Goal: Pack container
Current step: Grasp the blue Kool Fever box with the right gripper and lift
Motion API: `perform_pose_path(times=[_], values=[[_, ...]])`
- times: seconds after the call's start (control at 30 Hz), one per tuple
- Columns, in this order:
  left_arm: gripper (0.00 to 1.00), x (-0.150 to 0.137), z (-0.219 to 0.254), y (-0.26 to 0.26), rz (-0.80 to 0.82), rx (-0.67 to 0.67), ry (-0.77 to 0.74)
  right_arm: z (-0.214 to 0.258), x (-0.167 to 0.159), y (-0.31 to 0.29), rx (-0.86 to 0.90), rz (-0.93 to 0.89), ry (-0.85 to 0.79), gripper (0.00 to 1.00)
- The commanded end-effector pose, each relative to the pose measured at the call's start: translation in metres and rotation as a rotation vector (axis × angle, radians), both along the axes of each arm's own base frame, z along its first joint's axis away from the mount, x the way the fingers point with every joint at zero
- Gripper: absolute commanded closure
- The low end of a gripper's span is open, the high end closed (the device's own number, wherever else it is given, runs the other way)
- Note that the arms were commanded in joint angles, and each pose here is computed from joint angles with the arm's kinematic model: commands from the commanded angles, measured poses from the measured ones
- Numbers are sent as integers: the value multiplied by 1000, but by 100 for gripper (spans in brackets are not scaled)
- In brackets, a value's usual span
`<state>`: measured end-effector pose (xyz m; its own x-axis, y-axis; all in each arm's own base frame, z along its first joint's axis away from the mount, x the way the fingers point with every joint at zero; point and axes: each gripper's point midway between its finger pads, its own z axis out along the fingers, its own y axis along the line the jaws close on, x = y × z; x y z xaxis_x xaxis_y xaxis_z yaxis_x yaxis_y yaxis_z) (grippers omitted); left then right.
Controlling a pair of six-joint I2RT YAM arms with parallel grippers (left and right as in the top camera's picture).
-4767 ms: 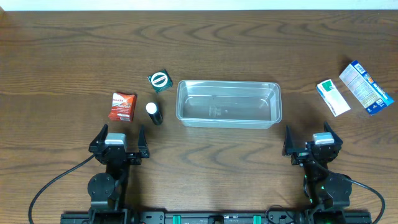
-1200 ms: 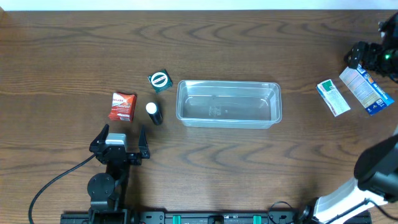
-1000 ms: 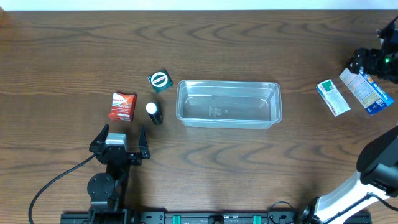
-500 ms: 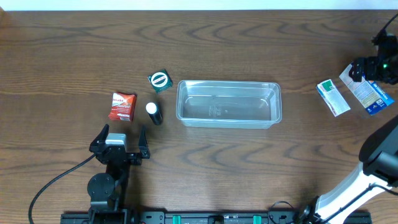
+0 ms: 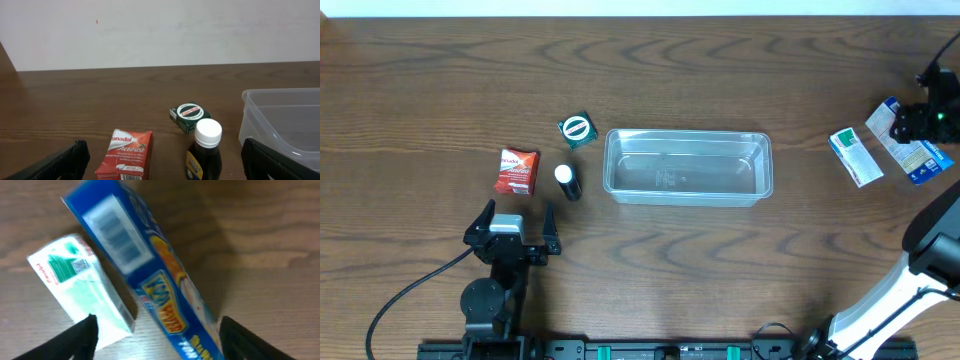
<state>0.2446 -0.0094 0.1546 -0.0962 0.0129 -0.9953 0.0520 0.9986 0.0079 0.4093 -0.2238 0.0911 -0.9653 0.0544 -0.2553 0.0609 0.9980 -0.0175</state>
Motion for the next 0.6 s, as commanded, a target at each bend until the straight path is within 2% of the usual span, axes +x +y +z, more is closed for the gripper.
perform_pose_path(times=[0.0,0.17,0.27,0.5,0.57], values=[[2,-1,-16,-3,-18,4,52,-6,-2,-8,3,-12,11,29],[2,-1,-16,-3,-18,4,52,-8,-8,-14,7,-29,17,34],[2,-1,-16,-3,-18,4,52,-10,-12,-16,12,-37,24,40],[2,-1,-16,-3,-18,4,52,-11,-12,-18,11,-42,22,68],[2,-1,-16,-3,-18,4,52,-11,-12,-18,11,-42,21,73]])
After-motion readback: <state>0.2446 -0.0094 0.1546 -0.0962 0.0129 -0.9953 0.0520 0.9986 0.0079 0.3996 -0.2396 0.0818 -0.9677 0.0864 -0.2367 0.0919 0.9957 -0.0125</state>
